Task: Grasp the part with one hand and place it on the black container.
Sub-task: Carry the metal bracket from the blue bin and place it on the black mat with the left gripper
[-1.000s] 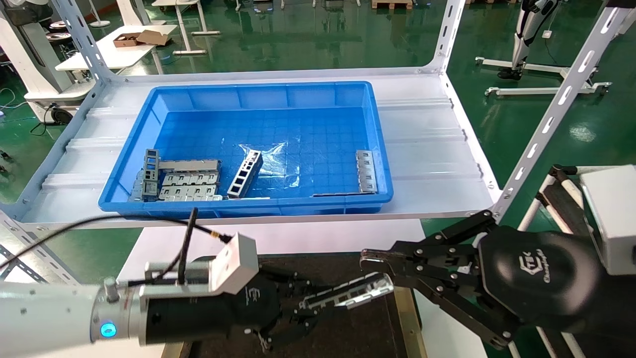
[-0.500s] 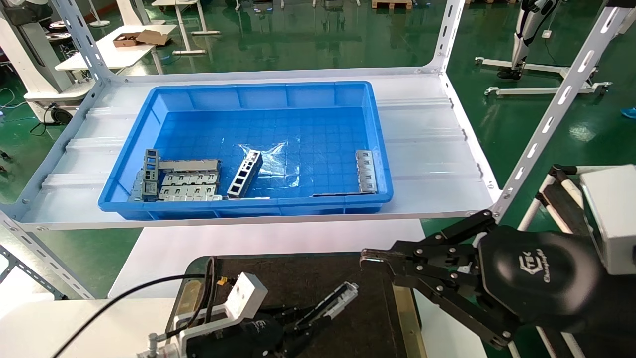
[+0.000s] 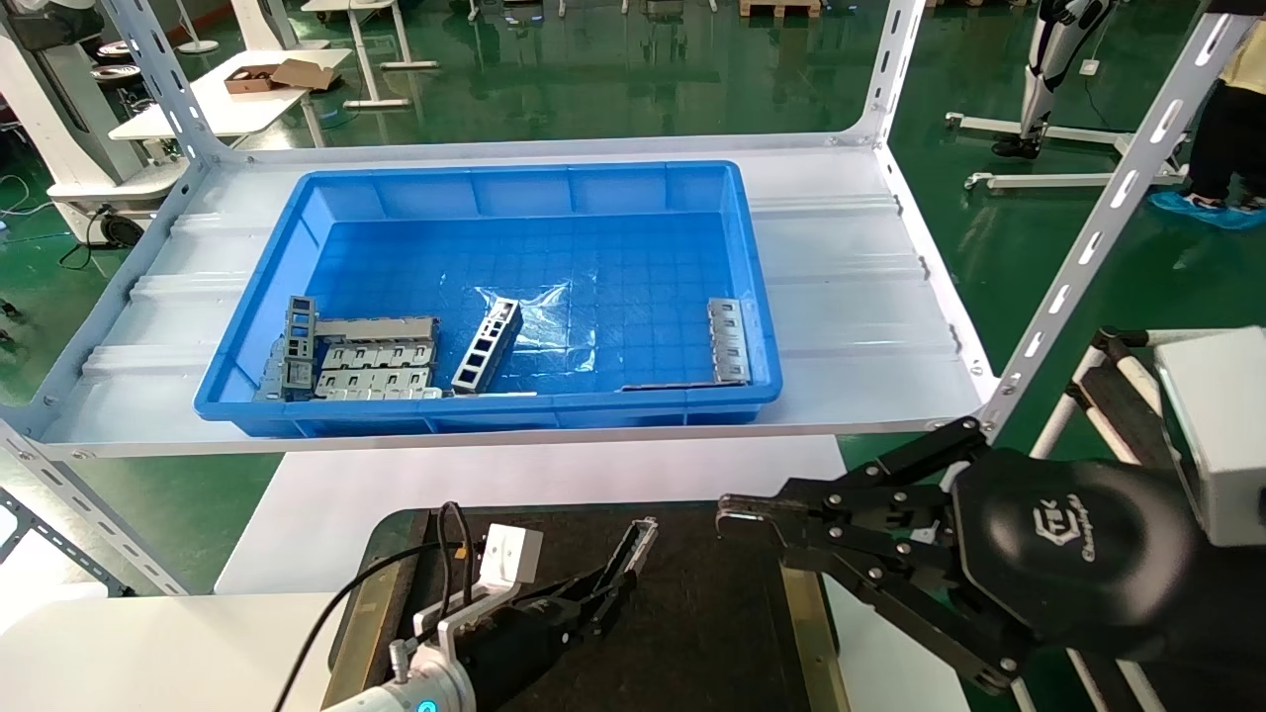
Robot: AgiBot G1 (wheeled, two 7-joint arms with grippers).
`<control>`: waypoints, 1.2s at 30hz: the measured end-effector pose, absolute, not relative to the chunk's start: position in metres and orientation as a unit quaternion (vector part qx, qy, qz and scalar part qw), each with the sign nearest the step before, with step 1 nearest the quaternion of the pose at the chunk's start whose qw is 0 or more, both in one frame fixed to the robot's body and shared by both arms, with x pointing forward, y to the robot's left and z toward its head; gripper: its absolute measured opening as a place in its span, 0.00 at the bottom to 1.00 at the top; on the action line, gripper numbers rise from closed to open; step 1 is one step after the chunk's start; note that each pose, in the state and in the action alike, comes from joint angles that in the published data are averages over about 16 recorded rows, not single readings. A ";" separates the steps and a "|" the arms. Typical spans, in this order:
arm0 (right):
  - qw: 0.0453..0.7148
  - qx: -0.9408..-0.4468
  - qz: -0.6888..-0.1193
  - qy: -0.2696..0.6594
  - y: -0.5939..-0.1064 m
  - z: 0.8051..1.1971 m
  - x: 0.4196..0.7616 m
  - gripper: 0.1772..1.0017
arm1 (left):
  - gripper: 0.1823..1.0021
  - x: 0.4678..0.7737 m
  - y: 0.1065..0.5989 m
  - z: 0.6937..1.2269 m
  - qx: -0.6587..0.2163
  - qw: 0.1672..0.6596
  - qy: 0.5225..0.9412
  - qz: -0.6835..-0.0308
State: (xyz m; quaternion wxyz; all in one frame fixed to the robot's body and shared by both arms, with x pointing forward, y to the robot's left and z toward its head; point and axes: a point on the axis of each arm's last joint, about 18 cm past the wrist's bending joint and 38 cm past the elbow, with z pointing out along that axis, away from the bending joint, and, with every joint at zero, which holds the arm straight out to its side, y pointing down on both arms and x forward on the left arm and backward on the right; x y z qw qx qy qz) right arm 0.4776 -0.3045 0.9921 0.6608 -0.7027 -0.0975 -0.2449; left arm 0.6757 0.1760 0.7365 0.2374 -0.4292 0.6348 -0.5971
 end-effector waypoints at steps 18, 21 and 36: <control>0.661 -0.703 -0.245 -0.098 -0.305 0.992 0.478 0.02 | 0.21 0.709 0.143 0.718 -0.549 0.229 0.537 -0.598; 0.661 -0.703 -0.245 -0.098 -0.305 0.992 0.478 0.02 | 0.21 0.711 0.140 0.717 -0.560 0.227 0.526 -0.598; 0.661 -0.703 -0.245 -0.098 -0.305 0.992 0.478 0.02 | 0.21 0.712 0.134 0.707 -0.590 0.230 0.500 -0.591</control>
